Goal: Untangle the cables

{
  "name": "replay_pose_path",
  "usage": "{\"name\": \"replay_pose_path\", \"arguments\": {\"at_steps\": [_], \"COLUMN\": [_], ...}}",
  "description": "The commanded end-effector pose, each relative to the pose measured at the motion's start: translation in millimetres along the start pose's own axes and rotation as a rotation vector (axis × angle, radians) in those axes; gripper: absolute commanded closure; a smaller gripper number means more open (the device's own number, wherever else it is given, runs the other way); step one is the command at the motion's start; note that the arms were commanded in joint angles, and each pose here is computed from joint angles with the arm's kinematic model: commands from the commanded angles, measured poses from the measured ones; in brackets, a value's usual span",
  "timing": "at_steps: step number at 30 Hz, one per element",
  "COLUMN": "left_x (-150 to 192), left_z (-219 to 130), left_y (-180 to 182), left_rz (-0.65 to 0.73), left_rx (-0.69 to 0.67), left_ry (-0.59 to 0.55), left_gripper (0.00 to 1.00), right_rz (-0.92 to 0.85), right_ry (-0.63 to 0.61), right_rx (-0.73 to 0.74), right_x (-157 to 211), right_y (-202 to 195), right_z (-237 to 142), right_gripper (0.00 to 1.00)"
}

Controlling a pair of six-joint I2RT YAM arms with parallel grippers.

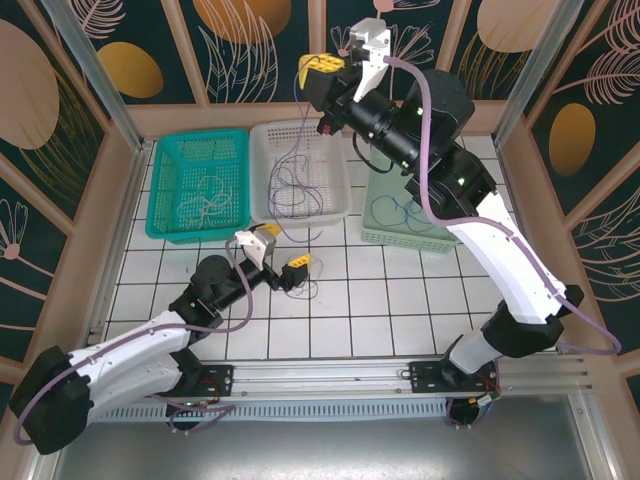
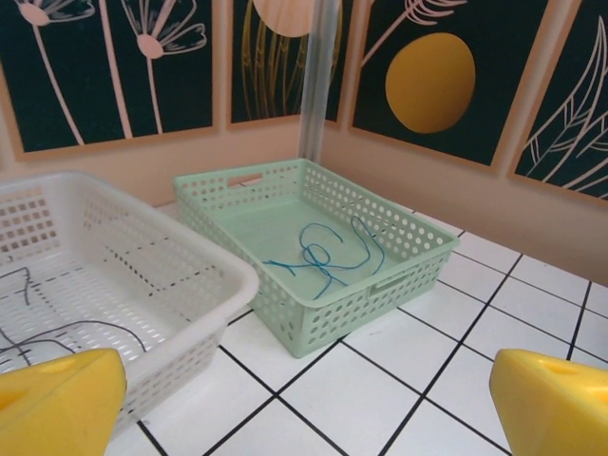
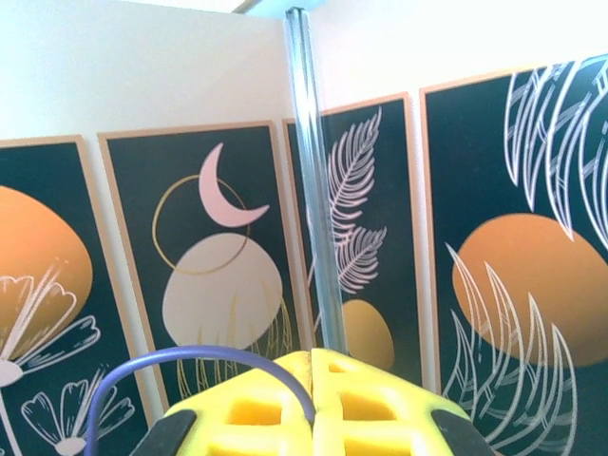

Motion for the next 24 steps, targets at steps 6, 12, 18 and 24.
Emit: {"name": "replay_pose_path", "arguments": {"at_steps": [6,12,18,24], "left_x": [-34.9,-4.3,8.9,14.5], "left_z": [14.7,0.7,-18.5,-37.8], "left_y": [1.4,21.6,37.5,48.4], "left_rz": [0.039,-0.001,-0.054,-0.063], "left_rx": [0.004,-0.128,-0.241,-0.324], "left_ry": [-0.085,-0.009,0.021,0.019], "left_gripper": [0.04,0.02,0.01,0.01], "right_rz": [-0.005,0.043,0.202,0.348], "right_ry": [0.037,0.113,0.202,0.368], "right_rx": [0.115,0.217,0.231,0.274], "right_x": [22.7,80.9,152.2,253.7], "right_y": [-43.7,-137.1,-229.9,-287.7], "right_z": [28.4,65.3,108.6,125.4], "right_gripper": [1.00,1.00,1.00,1.00]}}
Point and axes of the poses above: each hand's point on the last joint's axis, 136 mm out from that joint toward the fingers, its own z axis out along the fingers, its own y axis along the line the jaws close on, x = y × z, the point moved 1 cm from there along -z, back along the fingers, and after that the axes turned 7 degrees about z, right-handed, at the moved point
